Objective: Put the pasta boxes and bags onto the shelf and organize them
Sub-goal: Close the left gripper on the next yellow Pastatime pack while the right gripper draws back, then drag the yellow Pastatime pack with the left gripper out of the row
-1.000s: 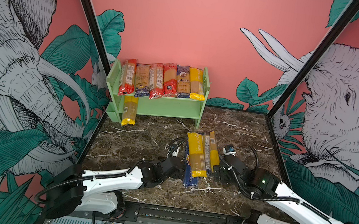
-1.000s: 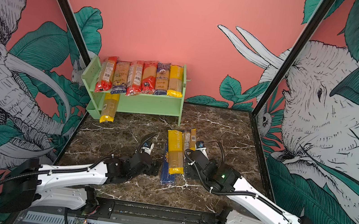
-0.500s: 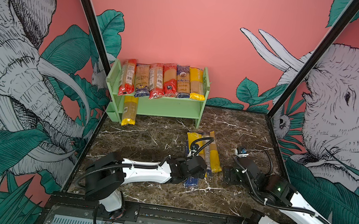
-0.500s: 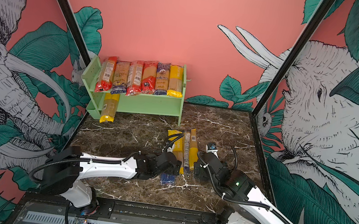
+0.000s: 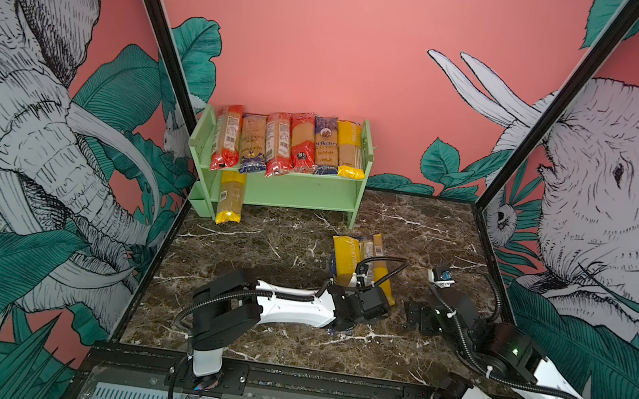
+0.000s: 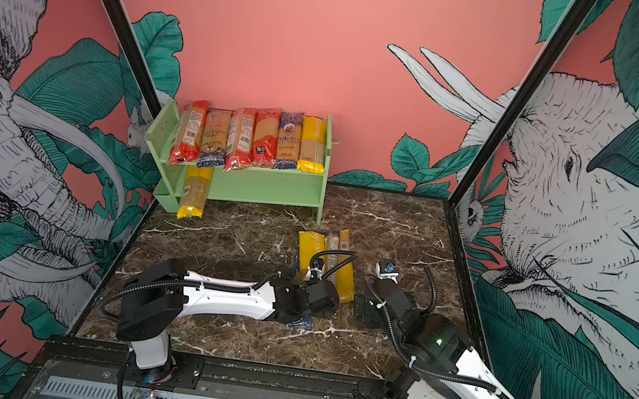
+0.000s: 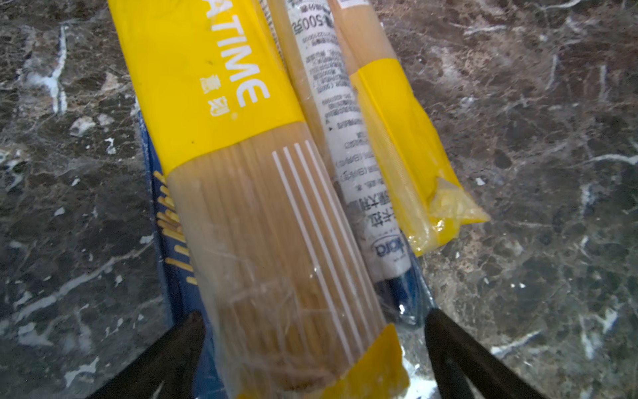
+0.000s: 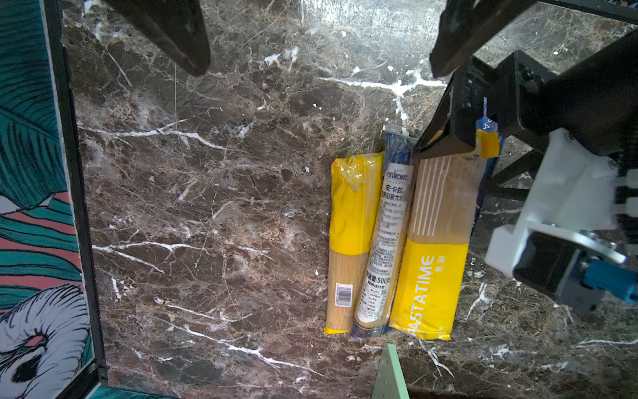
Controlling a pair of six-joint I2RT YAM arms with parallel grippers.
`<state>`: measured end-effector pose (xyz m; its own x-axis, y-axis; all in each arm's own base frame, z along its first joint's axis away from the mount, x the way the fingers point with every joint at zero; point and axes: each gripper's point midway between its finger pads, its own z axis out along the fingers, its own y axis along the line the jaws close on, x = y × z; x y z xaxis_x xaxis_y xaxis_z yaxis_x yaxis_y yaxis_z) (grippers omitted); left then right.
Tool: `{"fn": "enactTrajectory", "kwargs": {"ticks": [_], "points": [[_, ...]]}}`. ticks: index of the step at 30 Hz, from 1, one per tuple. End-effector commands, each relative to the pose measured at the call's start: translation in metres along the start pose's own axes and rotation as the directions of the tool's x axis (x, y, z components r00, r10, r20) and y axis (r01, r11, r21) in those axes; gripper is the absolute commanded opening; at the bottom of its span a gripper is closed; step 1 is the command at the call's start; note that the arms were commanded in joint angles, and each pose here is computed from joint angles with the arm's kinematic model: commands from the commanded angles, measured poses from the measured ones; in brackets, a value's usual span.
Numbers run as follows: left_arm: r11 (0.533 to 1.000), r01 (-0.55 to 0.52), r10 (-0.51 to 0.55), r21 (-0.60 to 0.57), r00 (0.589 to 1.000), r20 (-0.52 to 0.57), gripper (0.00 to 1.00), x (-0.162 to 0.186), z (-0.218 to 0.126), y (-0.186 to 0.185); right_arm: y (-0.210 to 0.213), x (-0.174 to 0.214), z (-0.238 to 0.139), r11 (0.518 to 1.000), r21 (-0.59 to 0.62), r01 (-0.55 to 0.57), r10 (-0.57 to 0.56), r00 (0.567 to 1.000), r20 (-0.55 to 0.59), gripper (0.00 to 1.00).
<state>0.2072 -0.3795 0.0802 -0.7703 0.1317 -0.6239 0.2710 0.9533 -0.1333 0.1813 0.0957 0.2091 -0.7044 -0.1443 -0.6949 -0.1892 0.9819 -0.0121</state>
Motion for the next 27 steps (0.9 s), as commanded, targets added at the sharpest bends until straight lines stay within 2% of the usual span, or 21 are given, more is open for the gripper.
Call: {"fn": "enactTrajectory", "kwargs": {"ticks": [1,11,19,24,27], "points": [[0.997,0.025,-0.025,-0.070,1.000,-0.003,0.99,0.007,-0.004,0.016,-0.001,0.003,0.000,1.000,-0.001,0.010,-0.010,1.000,-0.005,0.99],[0.996,0.015,-0.016,-0.088,1.000,-0.009,0.95,0.015,0.006,0.017,0.001,0.003,0.001,1.000,-0.015,0.009,-0.009,1.000,-0.005,0.99],[0.995,0.012,-0.009,-0.102,1.000,0.024,0.62,0.013,0.002,0.027,-0.002,0.003,-0.001,1.000,-0.005,0.007,-0.007,1.000,-0.004,0.99],[0.986,-0.005,0.014,-0.166,0.998,0.054,0.56,0.004,-0.011,0.051,0.000,0.000,-0.002,1.000,-0.008,0.007,-0.007,1.000,-0.005,0.99],[0.984,0.020,-0.010,-0.177,0.998,0.060,0.55,0.004,-0.015,0.068,0.001,-0.001,-0.001,1.000,-0.007,0.007,-0.007,1.000,-0.006,0.99]]}}
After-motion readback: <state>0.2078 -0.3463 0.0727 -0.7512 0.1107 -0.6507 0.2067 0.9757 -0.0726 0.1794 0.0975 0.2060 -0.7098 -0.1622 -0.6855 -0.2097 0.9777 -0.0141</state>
